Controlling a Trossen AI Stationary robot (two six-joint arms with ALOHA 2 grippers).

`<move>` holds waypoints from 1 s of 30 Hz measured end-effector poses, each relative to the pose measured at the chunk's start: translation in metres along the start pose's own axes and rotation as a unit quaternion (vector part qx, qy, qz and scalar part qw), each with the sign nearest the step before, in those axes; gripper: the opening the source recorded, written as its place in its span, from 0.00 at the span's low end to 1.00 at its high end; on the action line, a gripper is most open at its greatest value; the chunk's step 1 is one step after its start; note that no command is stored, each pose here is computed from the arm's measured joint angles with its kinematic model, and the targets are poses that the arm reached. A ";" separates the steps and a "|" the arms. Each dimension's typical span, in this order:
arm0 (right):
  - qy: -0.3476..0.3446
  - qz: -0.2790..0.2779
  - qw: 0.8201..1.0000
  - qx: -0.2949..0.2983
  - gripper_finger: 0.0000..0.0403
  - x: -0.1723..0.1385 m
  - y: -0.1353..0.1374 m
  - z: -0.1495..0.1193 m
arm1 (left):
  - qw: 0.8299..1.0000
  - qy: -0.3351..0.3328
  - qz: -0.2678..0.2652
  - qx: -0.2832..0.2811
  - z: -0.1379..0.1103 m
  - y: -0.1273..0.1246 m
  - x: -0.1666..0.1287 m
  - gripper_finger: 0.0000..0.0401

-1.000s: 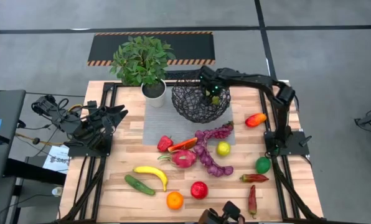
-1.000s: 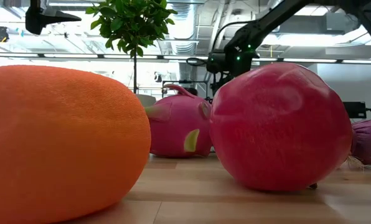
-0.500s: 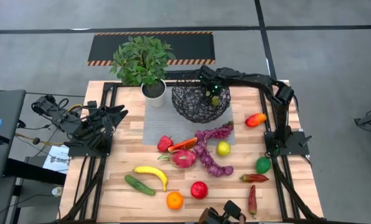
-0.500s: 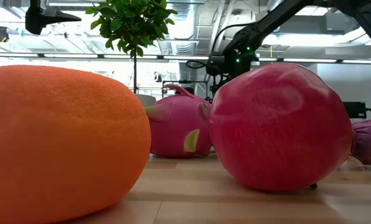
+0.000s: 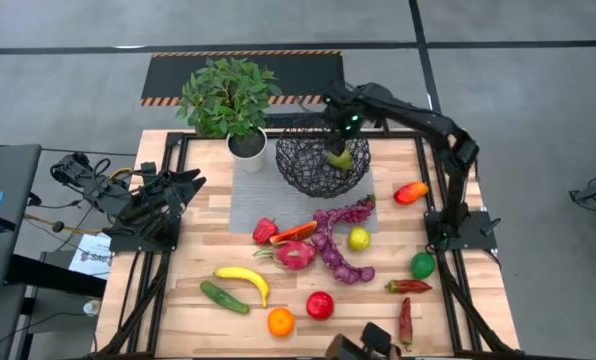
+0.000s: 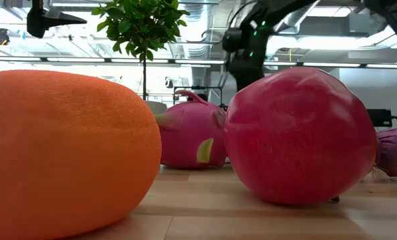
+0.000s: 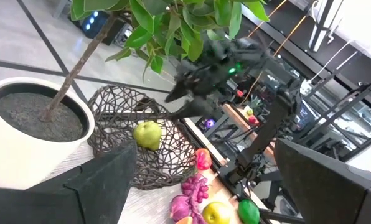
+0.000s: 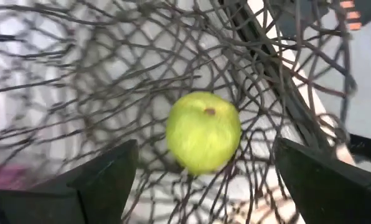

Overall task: Build produce basket
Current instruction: Put the red apple into the black wire basket

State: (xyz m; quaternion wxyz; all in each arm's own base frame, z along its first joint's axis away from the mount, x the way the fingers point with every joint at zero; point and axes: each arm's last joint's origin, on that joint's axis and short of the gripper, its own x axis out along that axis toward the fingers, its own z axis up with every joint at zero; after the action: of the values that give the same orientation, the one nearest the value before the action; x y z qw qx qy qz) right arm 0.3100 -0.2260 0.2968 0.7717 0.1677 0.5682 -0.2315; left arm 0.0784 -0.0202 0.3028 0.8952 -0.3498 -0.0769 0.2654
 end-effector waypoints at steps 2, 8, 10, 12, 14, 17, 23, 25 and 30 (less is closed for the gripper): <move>0.003 0.014 1.000 0.004 0.98 -0.019 0.002 -0.010 | 1.000 0.000 0.000 0.000 0.000 0.000 0.000 0.91; 0.011 0.028 0.999 0.041 0.97 -0.079 0.019 -0.059 | 1.000 0.001 0.000 0.002 0.000 0.000 0.000 0.91; -0.003 0.035 0.997 0.061 0.97 -0.095 0.030 -0.078 | 1.000 0.001 0.000 0.002 0.000 0.000 0.000 0.91; -0.013 0.046 0.996 0.081 0.97 -0.107 0.044 -0.098 | 1.000 0.001 0.001 0.002 0.000 0.000 0.000 0.91; -0.016 0.060 0.993 0.105 0.98 -0.113 0.059 -0.118 | 1.000 0.000 0.001 0.002 0.000 0.000 0.000 0.91; -0.017 0.085 0.990 0.113 0.97 -0.116 0.084 -0.145 | 1.000 0.000 0.001 0.002 0.000 0.000 0.000 0.91; -0.054 0.166 0.984 0.014 0.97 -0.112 0.139 -0.183 | 1.000 0.000 0.001 0.002 0.000 0.000 0.000 0.91; -0.069 0.194 0.979 -0.018 0.97 -0.111 0.157 -0.187 | 1.000 0.000 0.001 0.002 0.000 0.000 0.000 0.91; -0.095 0.229 0.962 -0.113 0.97 -0.102 0.195 -0.188 | 1.000 0.000 0.001 0.002 0.000 0.000 0.000 0.91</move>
State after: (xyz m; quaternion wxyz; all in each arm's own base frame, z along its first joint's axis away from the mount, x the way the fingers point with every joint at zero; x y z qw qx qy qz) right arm 0.2412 0.0525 0.3376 0.8682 0.1824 0.4614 0.0025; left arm 0.0783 -0.0201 0.3024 0.8957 -0.3478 -0.0755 0.2665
